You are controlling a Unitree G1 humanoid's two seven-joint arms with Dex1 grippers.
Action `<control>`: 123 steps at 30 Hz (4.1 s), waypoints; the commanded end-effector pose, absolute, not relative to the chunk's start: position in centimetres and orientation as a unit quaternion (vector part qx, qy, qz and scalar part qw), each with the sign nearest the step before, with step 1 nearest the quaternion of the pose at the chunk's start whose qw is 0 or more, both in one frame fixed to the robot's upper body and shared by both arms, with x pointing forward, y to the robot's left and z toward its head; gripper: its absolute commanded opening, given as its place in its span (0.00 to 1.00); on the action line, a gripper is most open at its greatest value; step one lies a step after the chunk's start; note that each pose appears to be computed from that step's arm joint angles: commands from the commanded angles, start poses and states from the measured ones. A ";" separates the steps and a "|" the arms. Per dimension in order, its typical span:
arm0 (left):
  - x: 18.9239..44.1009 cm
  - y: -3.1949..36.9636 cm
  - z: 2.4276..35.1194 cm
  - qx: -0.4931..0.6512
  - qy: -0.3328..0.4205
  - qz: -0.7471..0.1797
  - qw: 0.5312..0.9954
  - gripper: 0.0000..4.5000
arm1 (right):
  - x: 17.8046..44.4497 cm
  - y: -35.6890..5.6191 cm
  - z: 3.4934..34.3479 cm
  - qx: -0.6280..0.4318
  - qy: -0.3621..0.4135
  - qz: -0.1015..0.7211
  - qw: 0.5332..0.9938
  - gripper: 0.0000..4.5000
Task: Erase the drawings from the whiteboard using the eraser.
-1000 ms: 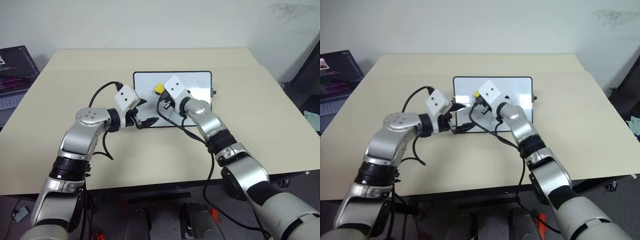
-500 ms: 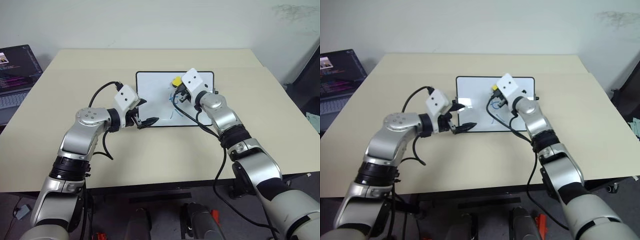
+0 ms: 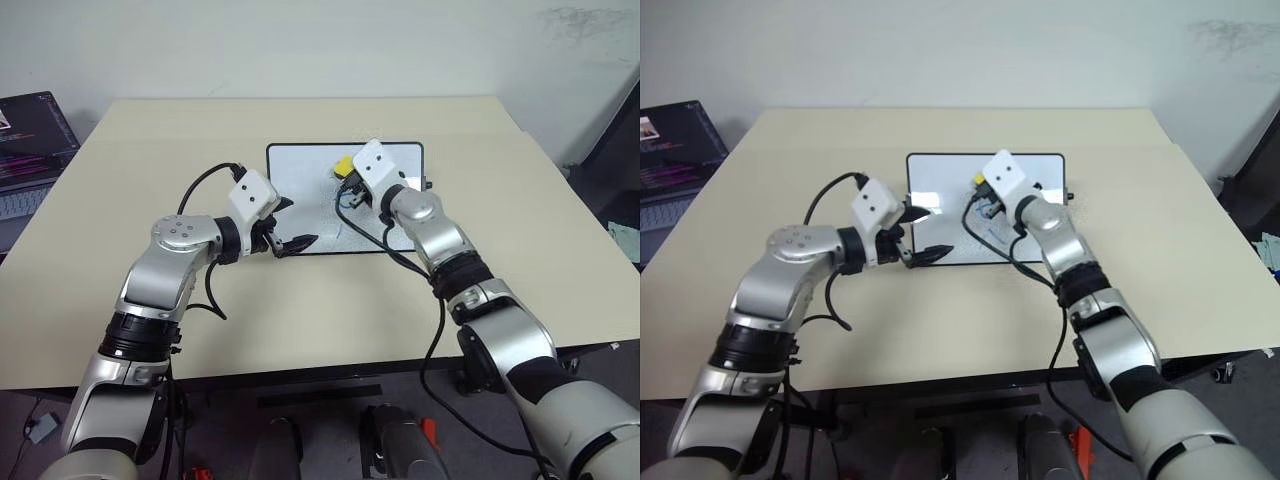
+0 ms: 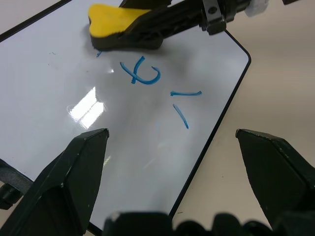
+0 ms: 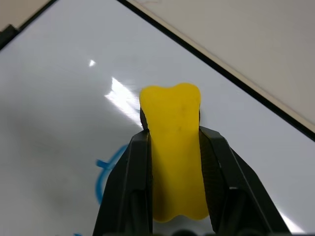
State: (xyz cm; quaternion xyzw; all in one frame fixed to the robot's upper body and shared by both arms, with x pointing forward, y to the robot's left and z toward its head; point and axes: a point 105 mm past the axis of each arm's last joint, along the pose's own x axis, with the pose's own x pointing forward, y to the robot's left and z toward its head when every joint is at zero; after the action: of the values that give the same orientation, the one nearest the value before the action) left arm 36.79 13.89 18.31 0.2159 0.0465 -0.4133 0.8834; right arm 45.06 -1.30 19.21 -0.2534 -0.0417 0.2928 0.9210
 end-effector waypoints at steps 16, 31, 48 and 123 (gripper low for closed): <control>36.6 13.6 20.4 0.231 0.009 -0.412 0.881 1.00 | 46.2 -4.9 20.6 -0.278 -0.052 0.243 0.928 0.22; 36.7 13.7 20.4 0.232 0.009 -0.410 0.882 1.00 | 46.5 -6.0 20.6 -0.292 -0.051 0.228 0.927 0.22; 36.7 13.8 20.5 0.232 0.007 -0.407 0.883 1.00 | 45.2 -0.3 20.6 -0.331 -0.081 0.285 0.896 0.22; 36.7 15.3 20.2 0.238 0.020 -0.390 0.889 1.00 | 44.4 -6.0 24.2 -0.300 -0.106 0.289 0.903 0.22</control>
State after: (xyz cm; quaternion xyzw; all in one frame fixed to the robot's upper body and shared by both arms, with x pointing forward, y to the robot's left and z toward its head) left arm 36.83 14.69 18.51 0.2243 0.0473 -0.4031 0.8860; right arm 45.02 -5.78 21.67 -0.3137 -0.0707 0.2864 0.9025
